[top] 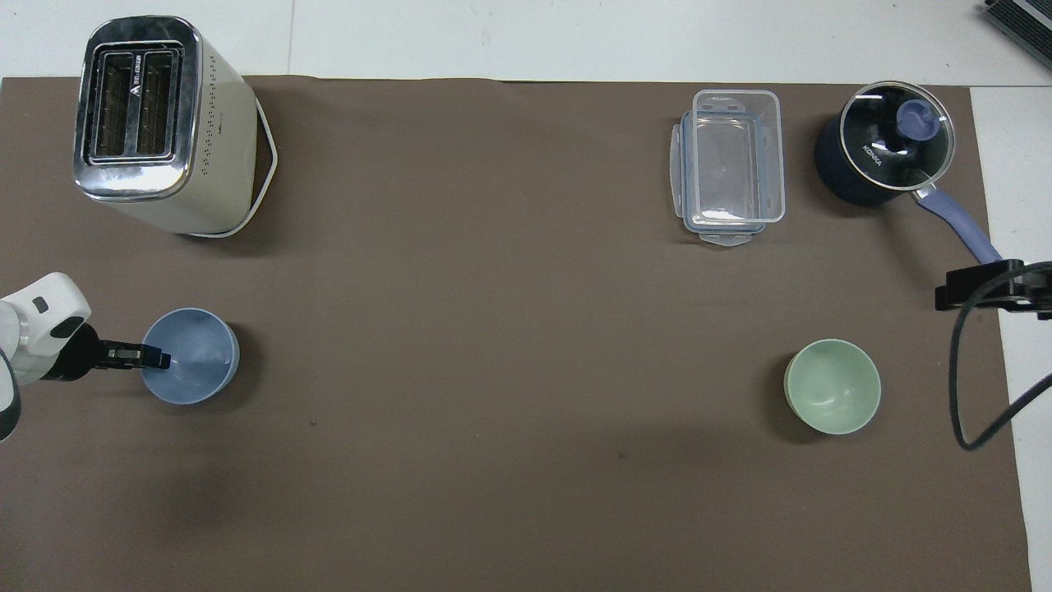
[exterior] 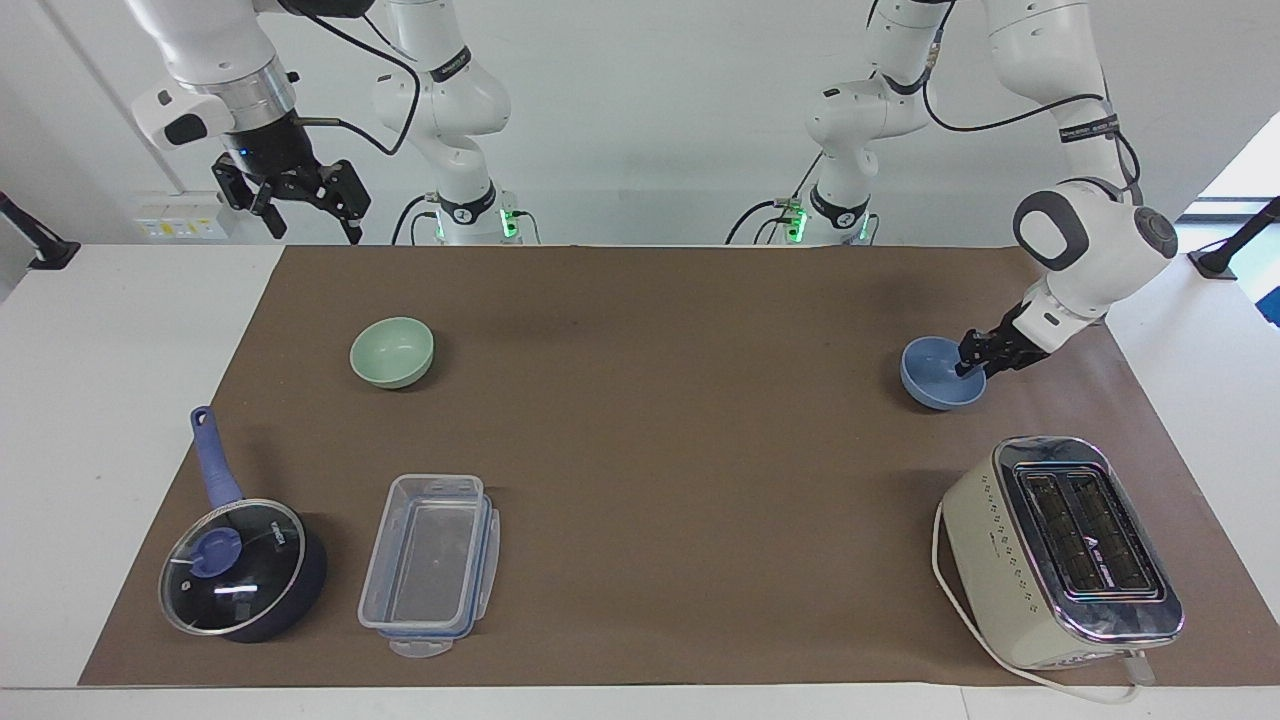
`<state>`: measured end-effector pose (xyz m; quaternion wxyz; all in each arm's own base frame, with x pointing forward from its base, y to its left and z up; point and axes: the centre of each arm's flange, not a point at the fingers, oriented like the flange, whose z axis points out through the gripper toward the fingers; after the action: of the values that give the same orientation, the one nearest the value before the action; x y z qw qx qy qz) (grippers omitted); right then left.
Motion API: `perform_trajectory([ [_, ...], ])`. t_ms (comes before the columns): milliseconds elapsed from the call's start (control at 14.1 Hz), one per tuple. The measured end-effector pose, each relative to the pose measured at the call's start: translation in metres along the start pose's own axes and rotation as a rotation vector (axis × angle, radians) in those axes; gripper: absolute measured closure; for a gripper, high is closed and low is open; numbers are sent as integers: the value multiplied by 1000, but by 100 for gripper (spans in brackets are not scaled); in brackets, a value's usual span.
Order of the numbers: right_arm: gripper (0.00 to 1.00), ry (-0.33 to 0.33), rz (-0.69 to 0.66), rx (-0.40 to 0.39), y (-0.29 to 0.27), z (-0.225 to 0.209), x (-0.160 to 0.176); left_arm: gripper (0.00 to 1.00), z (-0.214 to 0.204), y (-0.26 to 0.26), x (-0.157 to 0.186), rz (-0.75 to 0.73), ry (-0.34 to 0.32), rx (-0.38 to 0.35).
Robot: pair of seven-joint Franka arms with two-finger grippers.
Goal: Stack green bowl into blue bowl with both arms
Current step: 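Reach the left gripper to the blue bowl rim and grasp it, then slide the blue bowl with the left gripper toward the table center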
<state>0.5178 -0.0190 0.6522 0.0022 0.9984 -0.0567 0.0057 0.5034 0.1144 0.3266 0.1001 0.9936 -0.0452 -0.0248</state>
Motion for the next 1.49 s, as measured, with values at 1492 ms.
perform_trajectory([
  [1492, 0, 0, 0, 0, 0, 0, 0, 96, -33, 192, 16, 32, 41, 31],
])
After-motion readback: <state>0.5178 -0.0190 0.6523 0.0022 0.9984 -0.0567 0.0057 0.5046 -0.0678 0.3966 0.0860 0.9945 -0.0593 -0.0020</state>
